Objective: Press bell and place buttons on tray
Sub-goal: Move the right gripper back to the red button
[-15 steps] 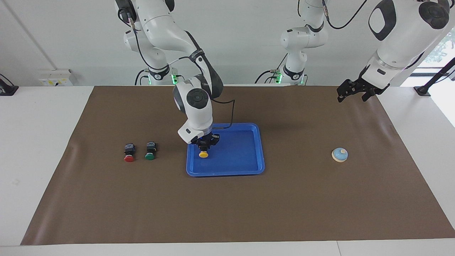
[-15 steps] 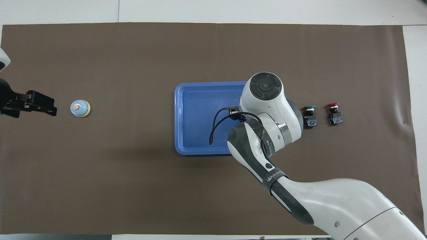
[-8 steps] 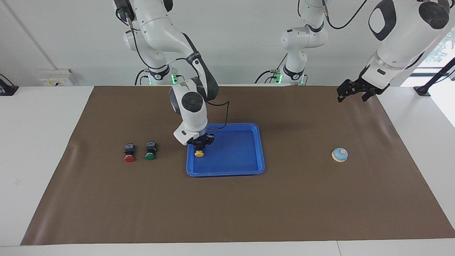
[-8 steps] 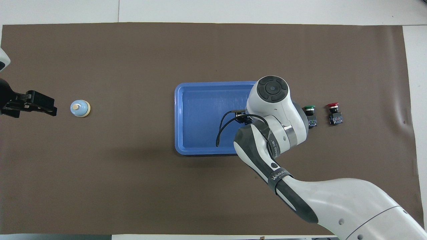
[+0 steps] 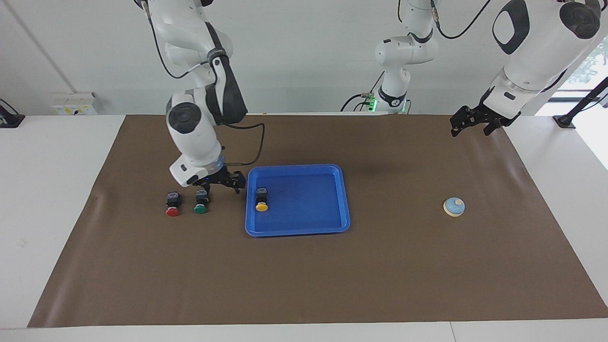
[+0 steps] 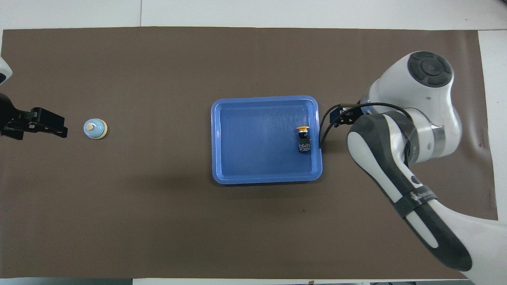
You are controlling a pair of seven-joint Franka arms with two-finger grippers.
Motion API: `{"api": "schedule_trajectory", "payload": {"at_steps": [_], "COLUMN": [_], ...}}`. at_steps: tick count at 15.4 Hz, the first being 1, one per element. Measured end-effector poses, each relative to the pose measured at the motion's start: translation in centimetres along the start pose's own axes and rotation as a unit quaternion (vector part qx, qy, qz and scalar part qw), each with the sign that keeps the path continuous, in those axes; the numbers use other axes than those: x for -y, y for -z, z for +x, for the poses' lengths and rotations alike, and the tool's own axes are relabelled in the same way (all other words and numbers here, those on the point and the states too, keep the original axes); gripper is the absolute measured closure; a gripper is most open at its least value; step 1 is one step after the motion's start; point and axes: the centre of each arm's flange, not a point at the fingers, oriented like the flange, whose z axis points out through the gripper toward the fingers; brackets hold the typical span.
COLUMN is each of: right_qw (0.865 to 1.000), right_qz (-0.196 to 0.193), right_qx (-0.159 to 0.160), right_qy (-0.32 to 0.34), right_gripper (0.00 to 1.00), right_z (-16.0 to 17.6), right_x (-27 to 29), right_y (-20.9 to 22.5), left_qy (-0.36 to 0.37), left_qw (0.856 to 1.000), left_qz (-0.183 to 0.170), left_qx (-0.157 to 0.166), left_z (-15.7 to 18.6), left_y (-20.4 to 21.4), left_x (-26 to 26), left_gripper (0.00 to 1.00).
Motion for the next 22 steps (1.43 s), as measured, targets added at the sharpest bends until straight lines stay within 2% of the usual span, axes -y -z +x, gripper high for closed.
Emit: {"api": "schedule_trajectory", "payload": {"at_steps": [4,10,18,21,22], "right_qw": [1.000,0.999,0.997,0.997,0.997], "right_qz": [0.003,0.007,0.004,0.003,0.004], "right_qx": [0.017,-0.005,-0.028,-0.037,-0.036], "right_qy": [0.021,0.054,0.074,0.073,0.073], "right_gripper": [0.00,0.00,0.00,0.03,0.07], "right_z": [0.1,-1.7,-3.1,-3.1,-3.1], "right_x": [-7.1,-13.8,-15.8,-15.8,-15.8], "right_y": [-2.1,-6.8,-9.5,-10.0,-10.4], "left_qy": [0.000,0.000,0.000,0.000,0.000], "left_qw": [1.000,1.000,1.000,1.000,1.000], "left_qz": [0.000,0.000,0.000,0.000,0.000], "left_qx": [0.000,0.000,0.000,0.000,0.000], "left_z": [0.0,0.0,0.0,0.0,0.0], "left_y": [0.0,0.0,0.0,0.0,0.0], "left_x": [0.0,0.0,0.0,0.0,0.0], "left_gripper": [0.00,0.00,0.00,0.00,0.00]}}
